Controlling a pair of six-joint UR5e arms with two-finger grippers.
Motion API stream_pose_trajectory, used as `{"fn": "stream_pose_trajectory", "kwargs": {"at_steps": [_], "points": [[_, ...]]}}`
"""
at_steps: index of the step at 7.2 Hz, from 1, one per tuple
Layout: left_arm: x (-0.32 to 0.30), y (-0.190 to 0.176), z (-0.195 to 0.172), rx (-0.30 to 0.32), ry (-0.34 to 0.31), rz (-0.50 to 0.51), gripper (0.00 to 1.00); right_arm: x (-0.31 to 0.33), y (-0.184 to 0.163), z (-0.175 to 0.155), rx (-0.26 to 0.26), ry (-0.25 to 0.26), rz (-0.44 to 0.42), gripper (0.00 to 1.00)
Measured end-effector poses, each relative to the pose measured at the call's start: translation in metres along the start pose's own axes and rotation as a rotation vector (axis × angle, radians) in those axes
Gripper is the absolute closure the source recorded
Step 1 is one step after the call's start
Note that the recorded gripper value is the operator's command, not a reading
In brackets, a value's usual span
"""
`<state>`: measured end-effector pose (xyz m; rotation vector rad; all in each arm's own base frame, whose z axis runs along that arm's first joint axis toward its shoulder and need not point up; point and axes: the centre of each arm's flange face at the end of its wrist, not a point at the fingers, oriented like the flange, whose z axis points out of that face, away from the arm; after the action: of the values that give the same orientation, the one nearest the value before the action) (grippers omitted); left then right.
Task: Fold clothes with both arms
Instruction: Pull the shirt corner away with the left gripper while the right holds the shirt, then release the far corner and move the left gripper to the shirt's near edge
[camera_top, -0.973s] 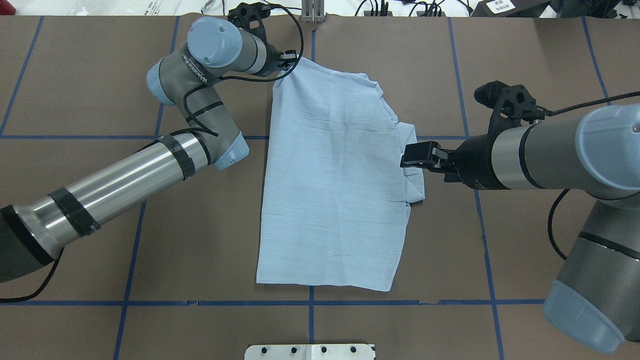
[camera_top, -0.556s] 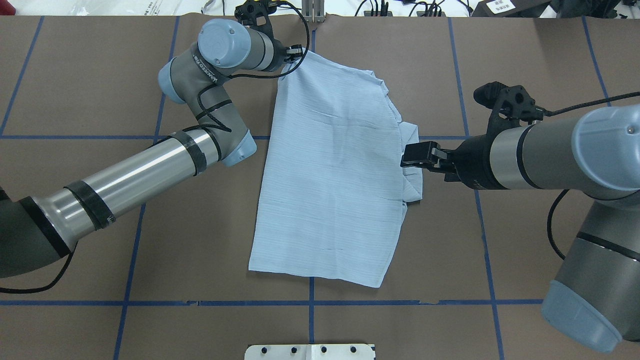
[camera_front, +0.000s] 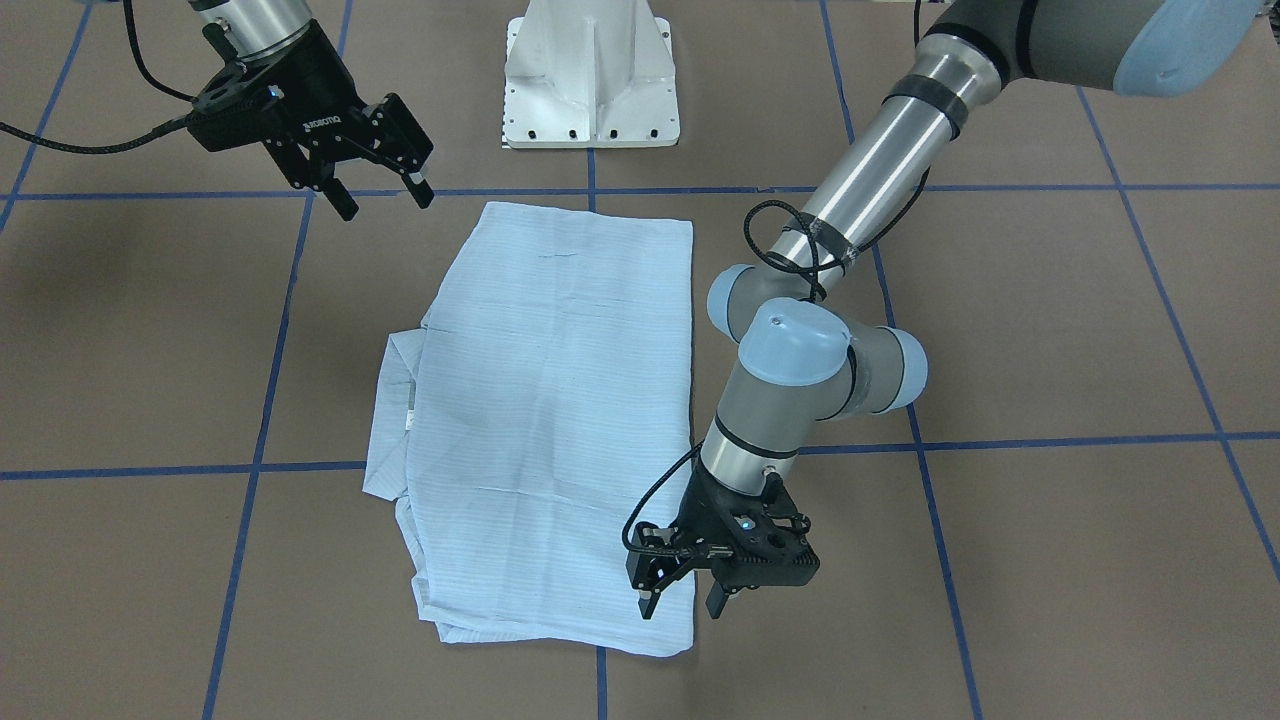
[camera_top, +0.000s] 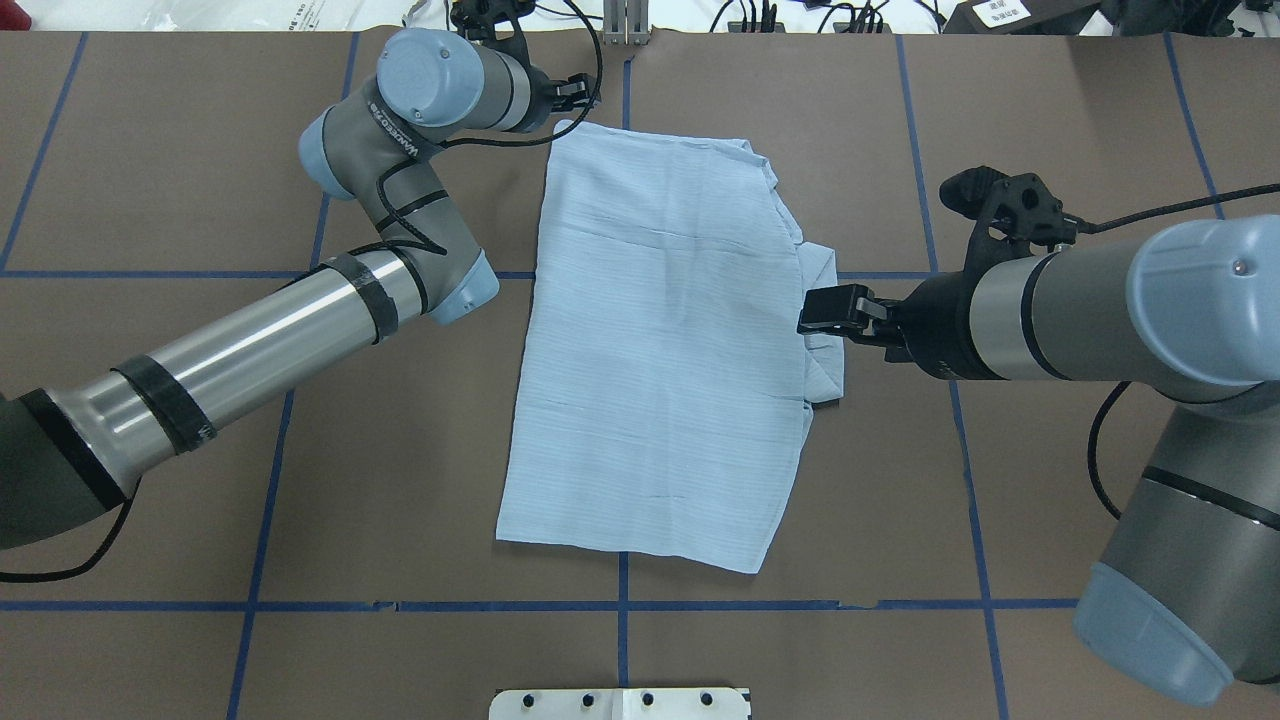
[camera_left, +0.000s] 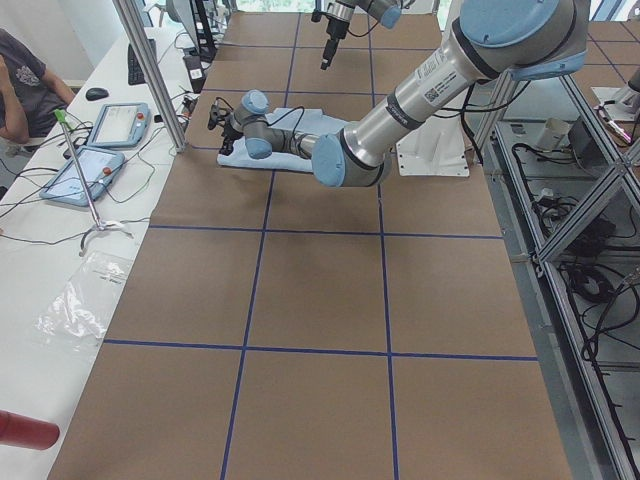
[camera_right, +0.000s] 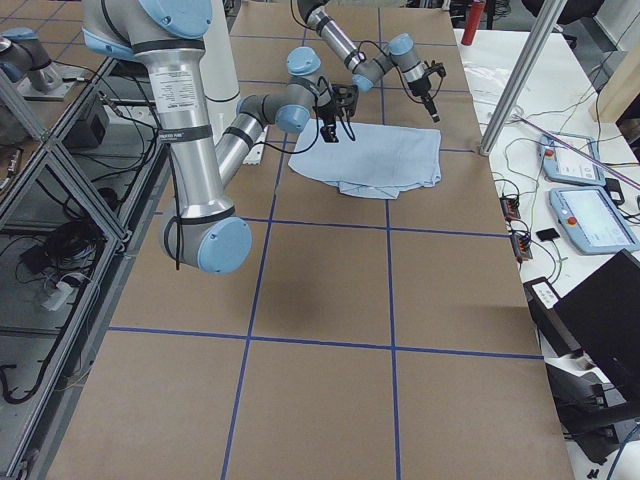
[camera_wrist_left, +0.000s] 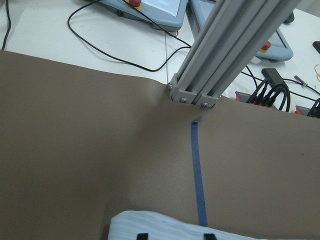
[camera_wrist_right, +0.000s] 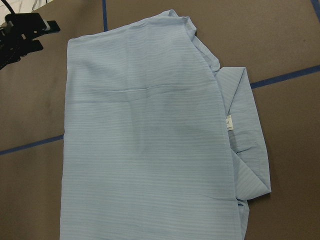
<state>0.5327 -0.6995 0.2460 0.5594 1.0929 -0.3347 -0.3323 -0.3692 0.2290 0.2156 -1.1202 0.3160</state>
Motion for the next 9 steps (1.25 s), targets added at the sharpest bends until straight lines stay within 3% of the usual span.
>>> {"fn": "stream_pose_trajectory", "kwargs": {"at_steps": [2, 5, 7, 9], "points": [[-0.024, 0.017, -0.040, -0.065, -0.022, -0.004, 0.01, -0.006, -0.001, 0.005, 0.000, -0.003, -0.002, 0.00], [-0.071, 0.075, -0.162, -0.201, 0.005, -0.029, 0.01, -0.004, -0.001, 0.010, -0.012, 0.007, -0.004, 0.00], [-0.086, 0.145, -0.230, -0.302, 0.046, -0.108, 0.01, -0.001, -0.001, 0.011, -0.016, 0.013, -0.003, 0.00], [-0.066, 0.240, -0.256, -0.367, 0.043, -0.247, 0.02, 0.001, 0.000, 0.011, -0.023, 0.015, -0.002, 0.00]]}}
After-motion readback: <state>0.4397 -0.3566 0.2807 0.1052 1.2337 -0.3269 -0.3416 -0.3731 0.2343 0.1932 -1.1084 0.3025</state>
